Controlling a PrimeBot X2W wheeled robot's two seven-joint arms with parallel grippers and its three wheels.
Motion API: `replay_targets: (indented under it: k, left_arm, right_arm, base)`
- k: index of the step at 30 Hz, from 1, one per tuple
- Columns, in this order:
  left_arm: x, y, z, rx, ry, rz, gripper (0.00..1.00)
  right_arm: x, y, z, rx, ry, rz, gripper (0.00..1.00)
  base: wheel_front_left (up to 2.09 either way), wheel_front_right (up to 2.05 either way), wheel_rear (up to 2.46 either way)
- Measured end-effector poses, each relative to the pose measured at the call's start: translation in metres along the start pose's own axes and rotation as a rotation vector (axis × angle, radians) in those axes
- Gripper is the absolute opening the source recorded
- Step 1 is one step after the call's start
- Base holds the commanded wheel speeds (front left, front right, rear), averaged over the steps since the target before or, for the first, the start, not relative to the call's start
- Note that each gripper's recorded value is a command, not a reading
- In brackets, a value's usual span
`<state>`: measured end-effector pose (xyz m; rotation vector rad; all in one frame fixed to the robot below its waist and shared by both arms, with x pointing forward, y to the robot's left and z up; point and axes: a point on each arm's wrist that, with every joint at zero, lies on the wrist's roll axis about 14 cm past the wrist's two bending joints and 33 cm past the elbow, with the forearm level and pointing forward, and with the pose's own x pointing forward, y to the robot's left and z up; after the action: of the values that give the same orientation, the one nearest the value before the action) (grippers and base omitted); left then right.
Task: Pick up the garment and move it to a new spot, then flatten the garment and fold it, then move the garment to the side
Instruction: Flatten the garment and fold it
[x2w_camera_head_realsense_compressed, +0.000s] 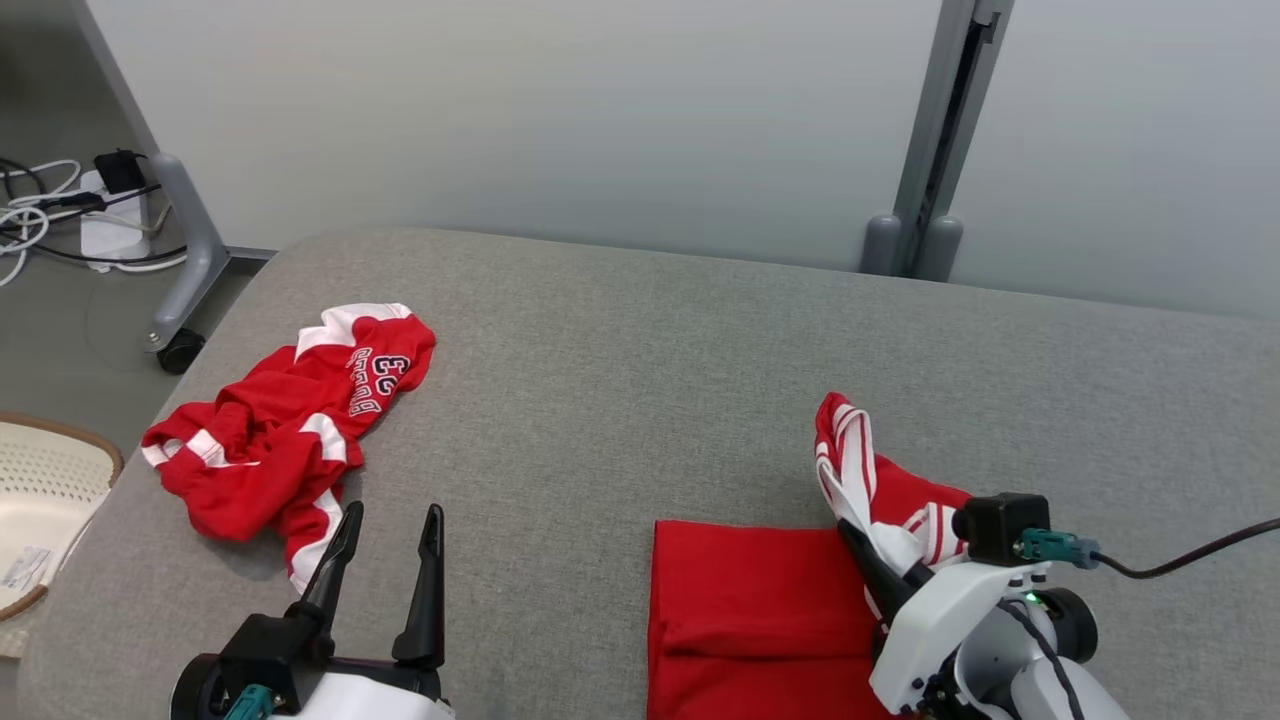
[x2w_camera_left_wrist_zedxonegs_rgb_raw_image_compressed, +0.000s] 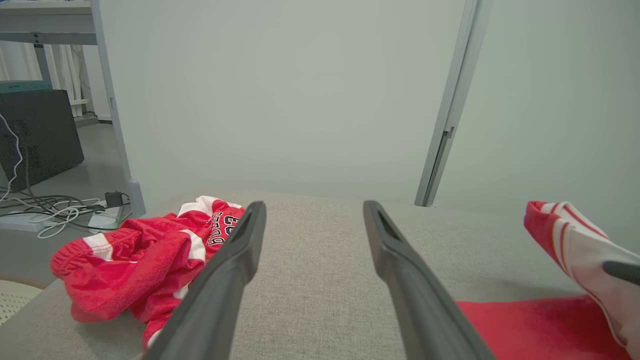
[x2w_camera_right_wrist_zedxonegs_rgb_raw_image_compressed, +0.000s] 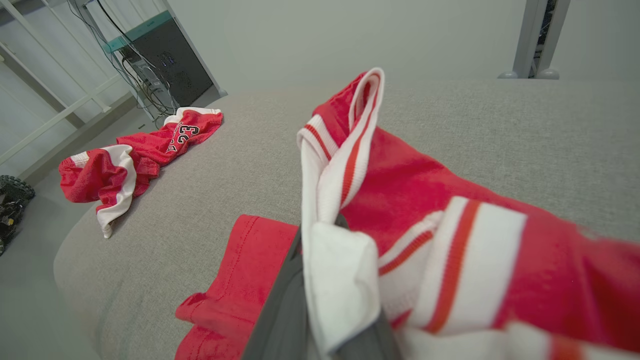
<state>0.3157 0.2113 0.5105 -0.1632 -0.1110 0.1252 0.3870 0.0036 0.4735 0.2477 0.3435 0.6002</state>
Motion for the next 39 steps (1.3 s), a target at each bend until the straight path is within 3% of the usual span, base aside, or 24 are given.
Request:
replay_targets:
  k: [13, 23, 25, 26, 35, 39]
  left_arm:
    - [-0.013, 0.019, 0.001, 0.0, 0.001, 0.062, 1.0]
    - [-0.013, 0.027, -0.002, 0.006, 0.014, 0.082, 1.0]
    - [-0.013, 0.027, -0.002, 0.005, 0.015, 0.082, 1.0]
    - [-0.013, 0.027, -0.003, 0.005, 0.016, 0.082, 1.0]
    - [-0.005, 0.015, -0.003, -0.006, 0.014, 0.04, 1.0]
    - [-0.001, 0.009, -0.002, -0.011, 0.009, 0.022, 1.0]
  right_arm:
    - [0.026, 0.058, -0.046, 0.034, 0.146, 0.171, 0.0]
    - [0.041, 0.073, -0.059, 0.049, 0.181, 0.219, 0.0]
    - [0.041, 0.074, -0.062, 0.051, 0.186, 0.221, 0.49]
    - [0.04, 0.075, -0.062, 0.053, 0.185, 0.224, 1.0]
    - [0.041, 0.085, -0.011, 0.15, -0.013, 0.248, 1.0]
    - [0.04, 0.064, 0.033, 0.158, -0.164, 0.205, 1.0]
  base:
    - [0.0, 0.0, 0.0]
    - [0.0, 0.0, 0.0]
    - [0.0, 0.0, 0.0]
    - [0.0, 0.0, 0.0]
    - [0.0, 0.0, 0.0]
    - [0.0, 0.0, 0.0]
